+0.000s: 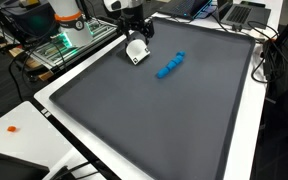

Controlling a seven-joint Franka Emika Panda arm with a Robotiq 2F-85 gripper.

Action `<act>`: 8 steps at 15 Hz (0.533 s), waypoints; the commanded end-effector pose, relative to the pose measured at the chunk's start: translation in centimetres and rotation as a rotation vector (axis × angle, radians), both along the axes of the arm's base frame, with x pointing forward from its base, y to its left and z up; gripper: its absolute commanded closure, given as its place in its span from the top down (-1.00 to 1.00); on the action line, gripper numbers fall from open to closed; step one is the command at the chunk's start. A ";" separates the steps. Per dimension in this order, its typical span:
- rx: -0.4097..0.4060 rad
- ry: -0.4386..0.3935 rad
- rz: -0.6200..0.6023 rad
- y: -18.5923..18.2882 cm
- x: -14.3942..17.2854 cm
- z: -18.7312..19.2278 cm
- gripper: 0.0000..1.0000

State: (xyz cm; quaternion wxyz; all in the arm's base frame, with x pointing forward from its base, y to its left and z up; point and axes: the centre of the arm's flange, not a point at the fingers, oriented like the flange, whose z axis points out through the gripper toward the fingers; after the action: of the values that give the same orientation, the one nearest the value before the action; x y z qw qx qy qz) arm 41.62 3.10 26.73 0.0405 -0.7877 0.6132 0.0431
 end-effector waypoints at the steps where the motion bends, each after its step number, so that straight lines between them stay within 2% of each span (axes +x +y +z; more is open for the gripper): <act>1: -0.056 0.048 0.090 0.3 -0.1 3.8 1.00; 3: -0.068 0.038 0.198 0.6 0.7 5.5 1.00; 8: -0.093 -0.065 0.472 2.3 3.9 9.2 1.00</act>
State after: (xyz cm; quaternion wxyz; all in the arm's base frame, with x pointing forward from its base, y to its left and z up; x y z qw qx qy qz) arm 44.10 4.73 34.26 0.0156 -0.8791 0.4762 0.0126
